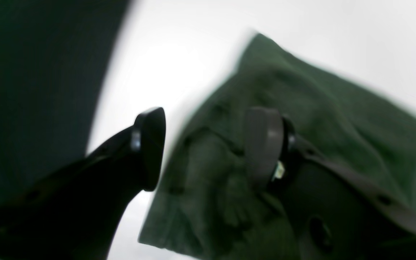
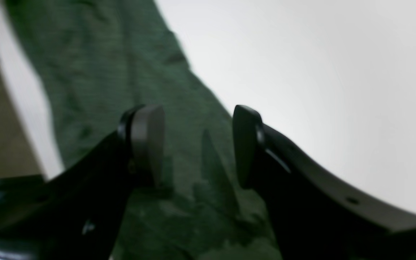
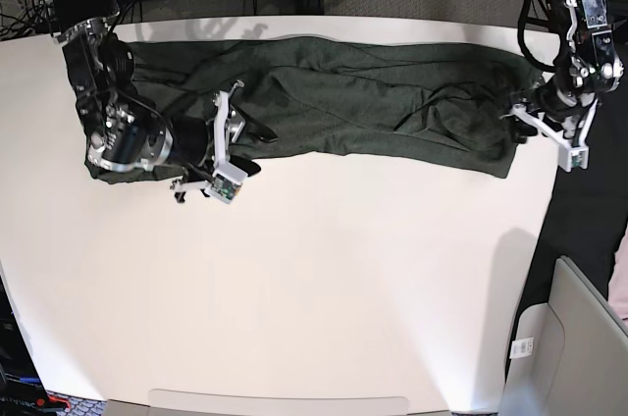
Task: Fold the T-shirt properly
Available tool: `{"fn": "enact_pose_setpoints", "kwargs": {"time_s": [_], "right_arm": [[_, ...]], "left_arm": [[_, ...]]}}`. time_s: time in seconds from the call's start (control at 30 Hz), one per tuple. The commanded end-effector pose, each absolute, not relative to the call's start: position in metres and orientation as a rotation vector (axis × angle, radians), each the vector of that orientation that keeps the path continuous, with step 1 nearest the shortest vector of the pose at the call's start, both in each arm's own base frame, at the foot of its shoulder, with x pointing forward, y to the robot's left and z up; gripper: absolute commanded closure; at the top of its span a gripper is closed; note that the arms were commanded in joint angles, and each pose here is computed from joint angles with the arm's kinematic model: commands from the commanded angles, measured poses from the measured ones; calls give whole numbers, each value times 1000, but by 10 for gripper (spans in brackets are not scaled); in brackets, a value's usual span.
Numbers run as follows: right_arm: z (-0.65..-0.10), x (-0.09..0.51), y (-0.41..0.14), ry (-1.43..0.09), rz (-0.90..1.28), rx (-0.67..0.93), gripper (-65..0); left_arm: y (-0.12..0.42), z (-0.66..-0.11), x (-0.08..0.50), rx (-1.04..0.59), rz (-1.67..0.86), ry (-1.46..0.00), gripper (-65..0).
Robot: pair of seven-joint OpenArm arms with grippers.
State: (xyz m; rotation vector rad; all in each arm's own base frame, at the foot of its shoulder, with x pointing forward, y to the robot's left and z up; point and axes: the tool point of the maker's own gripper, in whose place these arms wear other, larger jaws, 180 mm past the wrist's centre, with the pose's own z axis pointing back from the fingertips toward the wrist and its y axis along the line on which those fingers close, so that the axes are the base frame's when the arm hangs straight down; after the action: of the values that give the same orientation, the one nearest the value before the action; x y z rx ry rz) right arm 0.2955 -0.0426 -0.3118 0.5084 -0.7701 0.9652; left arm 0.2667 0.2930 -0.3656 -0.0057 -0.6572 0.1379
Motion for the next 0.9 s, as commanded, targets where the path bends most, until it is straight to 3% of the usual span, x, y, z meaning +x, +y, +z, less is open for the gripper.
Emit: {"fn": "enact_pose_setpoints", "kwargs": {"time_s": [0.0, 0.27, 0.67, 0.87], "right_arm": [[-301, 299, -52, -812, 951, 497, -307], [-301, 276, -95, -809, 888, 418, -306], [-304, 268, -102, -797, 866, 412, -306], [-305, 268, -100, -799, 863, 417, -306]], "left_arm": [[297, -355, 274, 10, 109, -677, -342], [298, -353, 276, 10, 98, -658, -341], [333, -363, 273, 57, 139, -601, -345], [338, -370, 268, 55, 153, -579, -444]]}}
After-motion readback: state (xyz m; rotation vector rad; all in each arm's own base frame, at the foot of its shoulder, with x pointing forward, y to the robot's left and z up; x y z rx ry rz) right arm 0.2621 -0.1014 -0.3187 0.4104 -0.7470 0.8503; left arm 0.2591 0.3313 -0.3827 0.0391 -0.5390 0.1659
